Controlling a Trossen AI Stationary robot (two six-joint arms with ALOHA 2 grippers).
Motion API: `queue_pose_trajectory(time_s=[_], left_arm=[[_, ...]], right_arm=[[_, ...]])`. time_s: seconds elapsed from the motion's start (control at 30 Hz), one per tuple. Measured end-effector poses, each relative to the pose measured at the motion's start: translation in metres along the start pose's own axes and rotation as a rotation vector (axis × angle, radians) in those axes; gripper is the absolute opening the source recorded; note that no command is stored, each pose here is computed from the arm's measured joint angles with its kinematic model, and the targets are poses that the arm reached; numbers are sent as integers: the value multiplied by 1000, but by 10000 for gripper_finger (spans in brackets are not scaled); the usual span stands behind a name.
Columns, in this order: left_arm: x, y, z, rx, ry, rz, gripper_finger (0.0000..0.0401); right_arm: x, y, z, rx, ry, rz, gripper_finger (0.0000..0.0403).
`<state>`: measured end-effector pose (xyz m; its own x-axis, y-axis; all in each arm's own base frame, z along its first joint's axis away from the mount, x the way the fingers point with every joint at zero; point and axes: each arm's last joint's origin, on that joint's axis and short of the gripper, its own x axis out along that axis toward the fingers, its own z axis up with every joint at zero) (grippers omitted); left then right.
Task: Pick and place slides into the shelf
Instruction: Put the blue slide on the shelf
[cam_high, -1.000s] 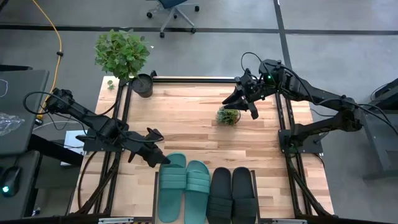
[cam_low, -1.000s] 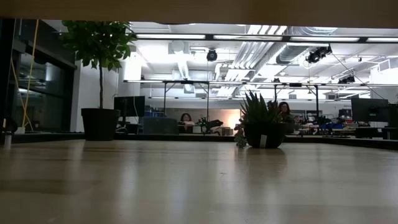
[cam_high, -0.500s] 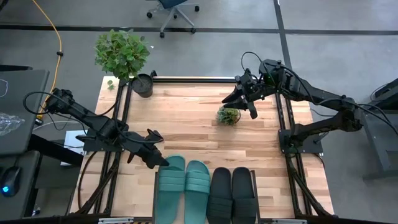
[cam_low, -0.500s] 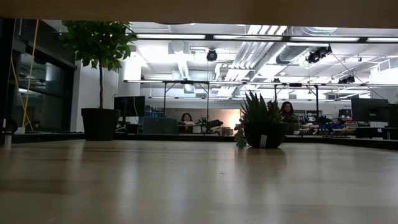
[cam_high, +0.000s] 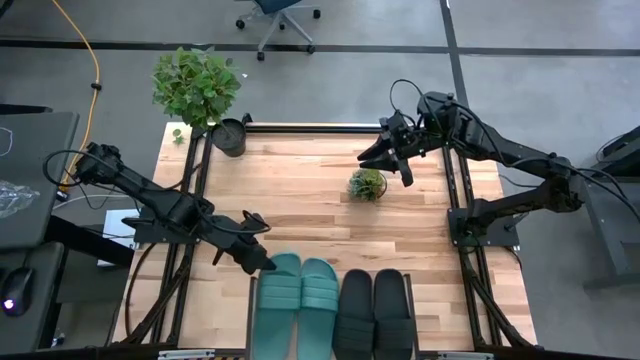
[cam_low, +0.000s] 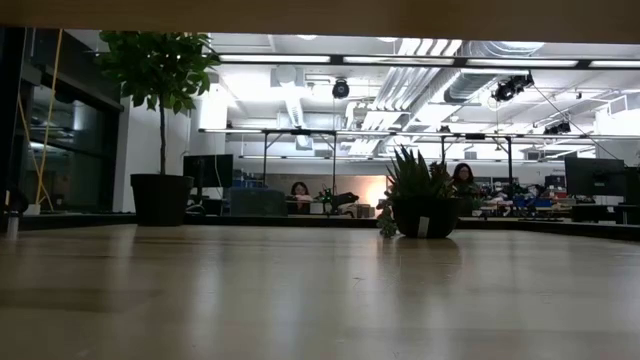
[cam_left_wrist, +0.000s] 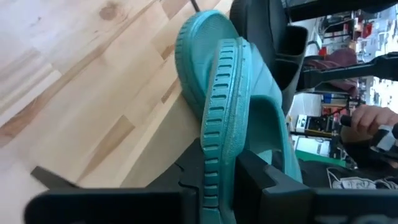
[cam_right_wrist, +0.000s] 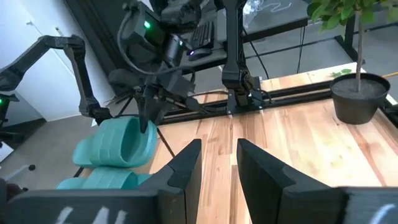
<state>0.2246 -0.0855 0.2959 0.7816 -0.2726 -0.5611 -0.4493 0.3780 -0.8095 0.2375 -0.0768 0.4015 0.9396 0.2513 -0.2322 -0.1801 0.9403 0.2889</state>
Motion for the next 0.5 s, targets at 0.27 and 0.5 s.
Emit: queue_pose_trajectory(time_s=[0.27, 0.5], left_arm=[[3, 1, -2, -3, 46, 2, 113], [3, 2, -2, -7, 51, 16, 115]], right_arm=[[0, 0, 1, -10, -7, 1, 94], [0, 0, 1, -10, -8, 1, 94]])
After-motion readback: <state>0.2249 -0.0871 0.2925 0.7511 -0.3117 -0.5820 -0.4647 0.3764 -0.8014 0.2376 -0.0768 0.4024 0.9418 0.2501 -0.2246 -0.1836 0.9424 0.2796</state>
